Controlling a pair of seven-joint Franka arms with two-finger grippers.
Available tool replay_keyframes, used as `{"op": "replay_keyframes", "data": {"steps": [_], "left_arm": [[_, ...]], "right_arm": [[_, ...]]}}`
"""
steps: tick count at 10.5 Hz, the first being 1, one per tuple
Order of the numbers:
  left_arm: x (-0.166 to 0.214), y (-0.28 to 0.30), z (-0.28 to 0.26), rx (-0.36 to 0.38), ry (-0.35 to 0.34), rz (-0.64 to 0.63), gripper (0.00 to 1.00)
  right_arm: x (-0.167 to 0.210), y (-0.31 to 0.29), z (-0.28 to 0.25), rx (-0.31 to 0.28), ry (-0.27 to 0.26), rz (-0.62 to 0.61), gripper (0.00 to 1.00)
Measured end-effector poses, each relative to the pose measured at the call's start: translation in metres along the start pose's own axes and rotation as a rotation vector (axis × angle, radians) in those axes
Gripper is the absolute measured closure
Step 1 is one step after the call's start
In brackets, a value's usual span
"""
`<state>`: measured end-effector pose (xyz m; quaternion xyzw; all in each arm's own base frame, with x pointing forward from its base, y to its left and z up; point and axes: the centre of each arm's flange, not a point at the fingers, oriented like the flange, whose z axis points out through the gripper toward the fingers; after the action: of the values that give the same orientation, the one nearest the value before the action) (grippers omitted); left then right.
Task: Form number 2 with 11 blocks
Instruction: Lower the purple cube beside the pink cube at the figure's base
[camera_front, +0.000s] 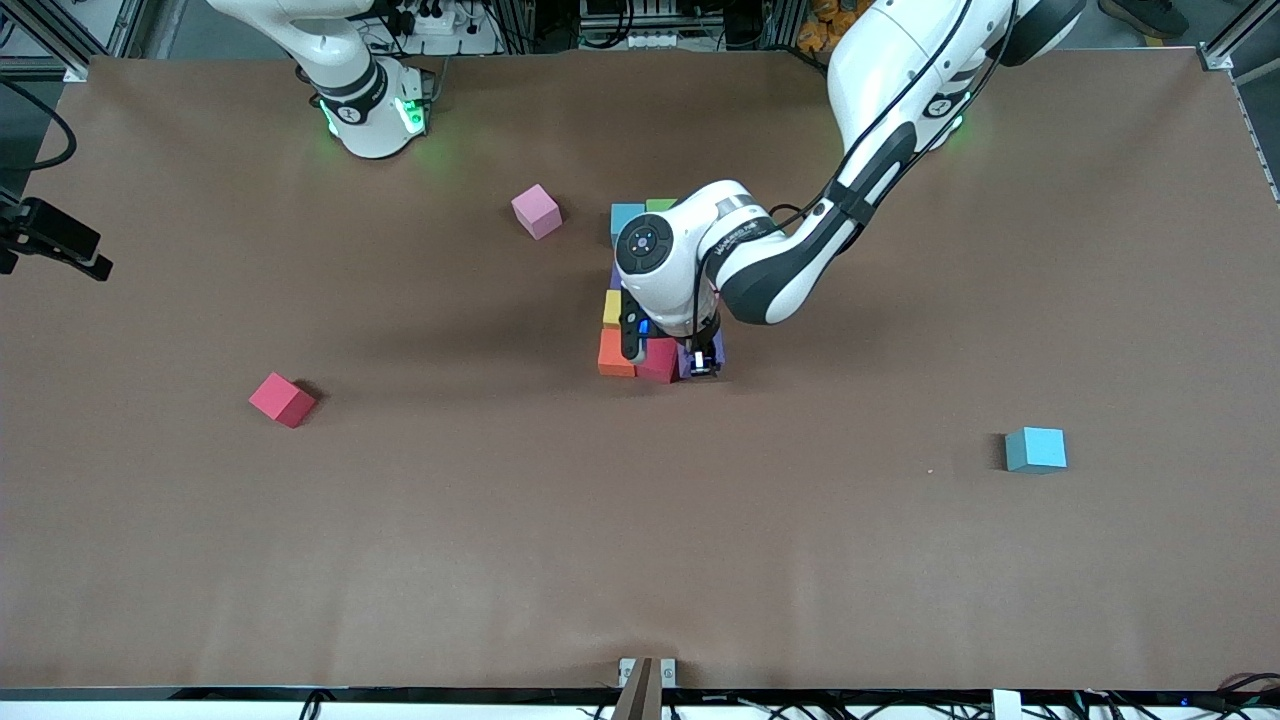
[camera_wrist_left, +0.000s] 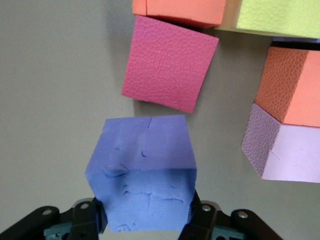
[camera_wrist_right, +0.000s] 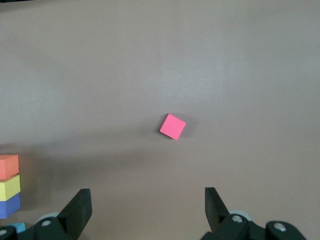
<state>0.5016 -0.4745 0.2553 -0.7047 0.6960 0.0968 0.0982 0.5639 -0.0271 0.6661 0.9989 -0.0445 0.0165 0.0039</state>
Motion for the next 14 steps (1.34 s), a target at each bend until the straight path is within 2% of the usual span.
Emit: {"op": "replay_keyframes", "data": {"steps": [5, 8, 14], "left_arm": [[0.000, -0.002, 0.012, 0.002, -0.019, 0.027, 0.41], [-0.016, -0.020, 0.013, 0.000, -0.015, 0.054, 0.41], [-0.012, -0.017, 0.011, 0.004, -0.014, 0.079, 0.41]], "right_arm": [[0.000, 0.000, 0.000, 0.000, 0.000, 0.001, 0.00], [0.000, 0.000, 0.000, 0.000, 0.000, 0.002, 0.00], [0.000, 0.000, 0.000, 0.000, -0.001, 0.002, 0.00]]}}
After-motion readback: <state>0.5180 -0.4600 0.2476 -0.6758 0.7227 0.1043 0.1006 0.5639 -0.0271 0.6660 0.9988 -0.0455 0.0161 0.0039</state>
